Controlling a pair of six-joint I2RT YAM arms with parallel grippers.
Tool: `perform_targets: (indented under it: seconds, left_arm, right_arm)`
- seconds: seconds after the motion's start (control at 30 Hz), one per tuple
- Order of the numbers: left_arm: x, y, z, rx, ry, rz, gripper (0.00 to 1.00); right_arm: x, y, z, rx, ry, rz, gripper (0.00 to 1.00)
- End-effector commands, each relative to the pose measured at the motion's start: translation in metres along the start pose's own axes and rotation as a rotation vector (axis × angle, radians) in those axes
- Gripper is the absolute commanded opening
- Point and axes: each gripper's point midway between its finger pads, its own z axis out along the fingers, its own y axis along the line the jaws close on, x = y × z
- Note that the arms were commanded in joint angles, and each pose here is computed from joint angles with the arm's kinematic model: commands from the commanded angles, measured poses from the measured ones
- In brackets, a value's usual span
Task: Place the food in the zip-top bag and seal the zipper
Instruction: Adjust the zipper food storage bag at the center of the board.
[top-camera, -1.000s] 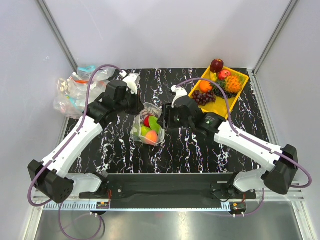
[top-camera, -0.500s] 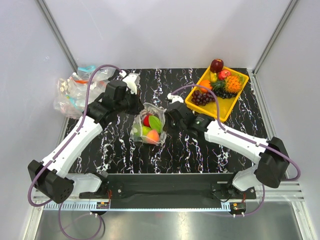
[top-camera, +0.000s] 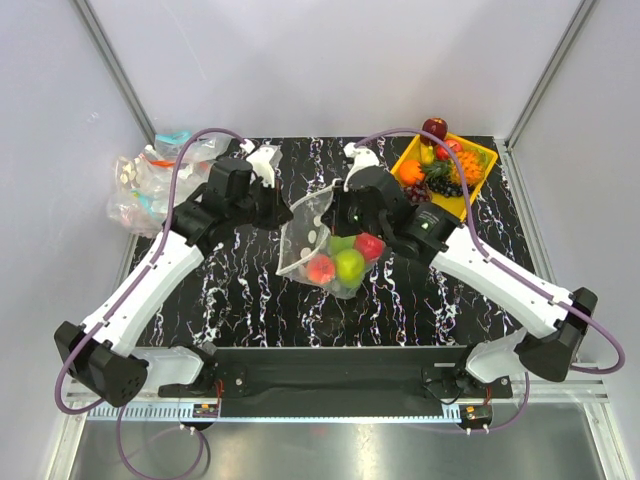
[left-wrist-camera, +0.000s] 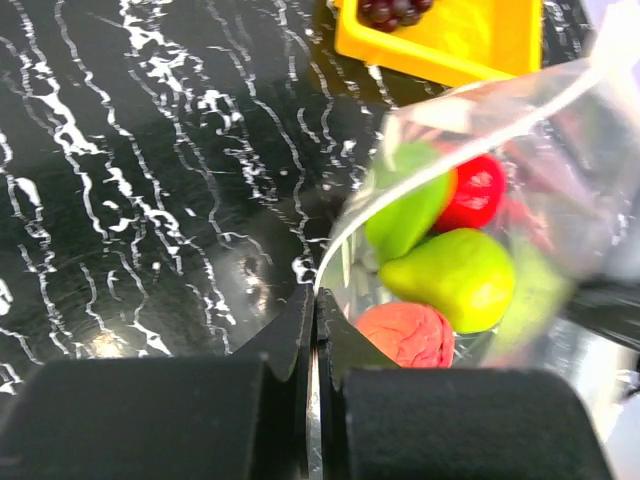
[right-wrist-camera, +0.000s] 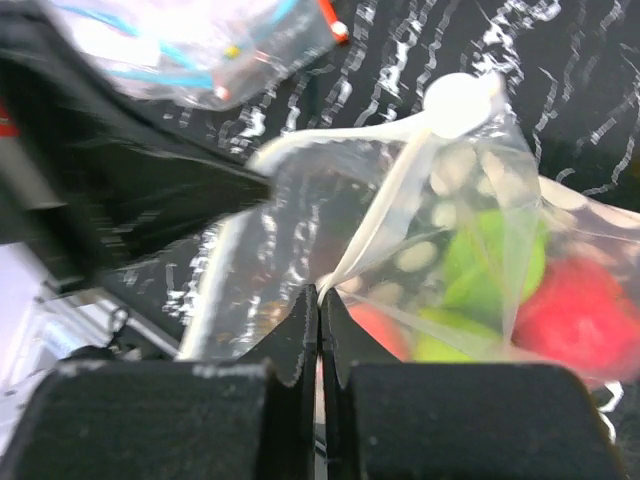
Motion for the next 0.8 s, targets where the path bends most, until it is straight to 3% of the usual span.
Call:
perform_targets:
  seconds: [0.0,0.3,0.37,0.47,0.67,0.7,0.77]
  left_arm:
    - [-0.034,-0.021,-0.025,0.067,-0.105,0.017,0.00]
    - [-0.022,-0.005,-0.013,0.010,-0.072,0.039,0.00]
    - [-0.023,-0.001,-0.014,-0.012,-0.088,0.046,0.00]
    - [-0.019,0.004,-0.011,-0.031,-0.082,0.051,0.00]
    - [-0.010,0.014,-0.003,-0.065,-0.051,0.052,0.00]
    - [-0.011,0.017,-0.003,-0.083,-0.056,0.054,0.00]
    - [-0.009,0.022,-0.002,-0.106,-0.052,0.052,0.00]
  right_arm:
    - [0.021,-0.019,0.013,0.078,0.024,-0.024,0.00]
    - [0.040,-0.038,0.017,0.141,0.052,-0.032,0.02]
    - [0.045,-0.049,0.018,0.183,0.060,-0.039,0.20]
    - [0.050,-0.063,0.021,0.226,0.080,-0.040,0.34]
    - [0.031,-0.087,0.013,0.223,0.040,0.017,0.38]
    - [0.027,-0.091,0.011,0.226,0.029,0.023,0.47]
    - [0.013,-0.104,0.002,0.239,-0.004,0.043,0.52]
